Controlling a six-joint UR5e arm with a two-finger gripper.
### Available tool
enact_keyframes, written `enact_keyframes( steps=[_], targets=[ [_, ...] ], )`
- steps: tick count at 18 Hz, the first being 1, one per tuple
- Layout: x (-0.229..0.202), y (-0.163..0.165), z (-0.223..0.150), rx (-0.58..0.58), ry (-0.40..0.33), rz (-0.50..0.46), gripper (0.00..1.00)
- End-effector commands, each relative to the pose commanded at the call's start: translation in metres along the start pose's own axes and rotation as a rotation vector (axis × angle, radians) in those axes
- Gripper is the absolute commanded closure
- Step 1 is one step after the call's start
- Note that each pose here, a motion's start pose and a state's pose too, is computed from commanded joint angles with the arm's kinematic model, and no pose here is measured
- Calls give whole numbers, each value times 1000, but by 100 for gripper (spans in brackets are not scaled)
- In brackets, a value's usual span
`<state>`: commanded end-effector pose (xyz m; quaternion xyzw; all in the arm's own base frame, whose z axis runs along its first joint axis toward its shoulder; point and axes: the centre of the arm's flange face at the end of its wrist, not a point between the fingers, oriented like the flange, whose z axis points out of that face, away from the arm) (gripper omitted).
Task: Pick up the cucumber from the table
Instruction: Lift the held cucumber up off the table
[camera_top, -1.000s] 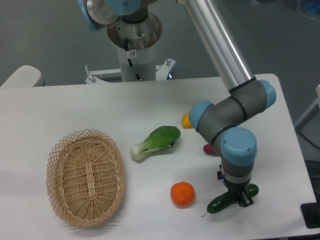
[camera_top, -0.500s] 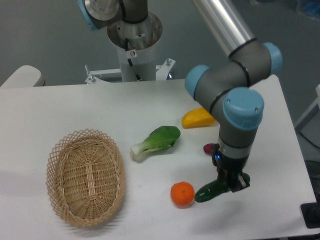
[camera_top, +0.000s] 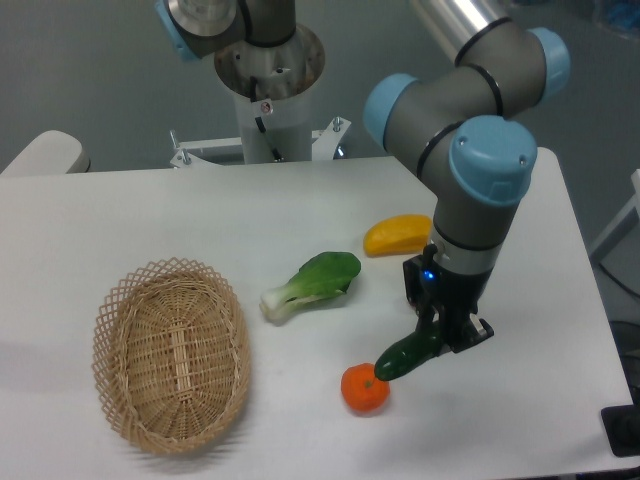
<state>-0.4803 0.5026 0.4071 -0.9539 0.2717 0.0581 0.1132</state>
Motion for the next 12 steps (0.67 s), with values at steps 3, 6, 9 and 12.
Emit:
enact_keyframes(
  steps=[3,6,9,12],
  targets=[
    [8,-5,-6,13,0,-17,82],
    [13,-12,-5,13,7,-9,82],
    [14,-15,-5,14,8,-4,82],
    [13,-16,-7,15,2,-2,82]
  ],
)
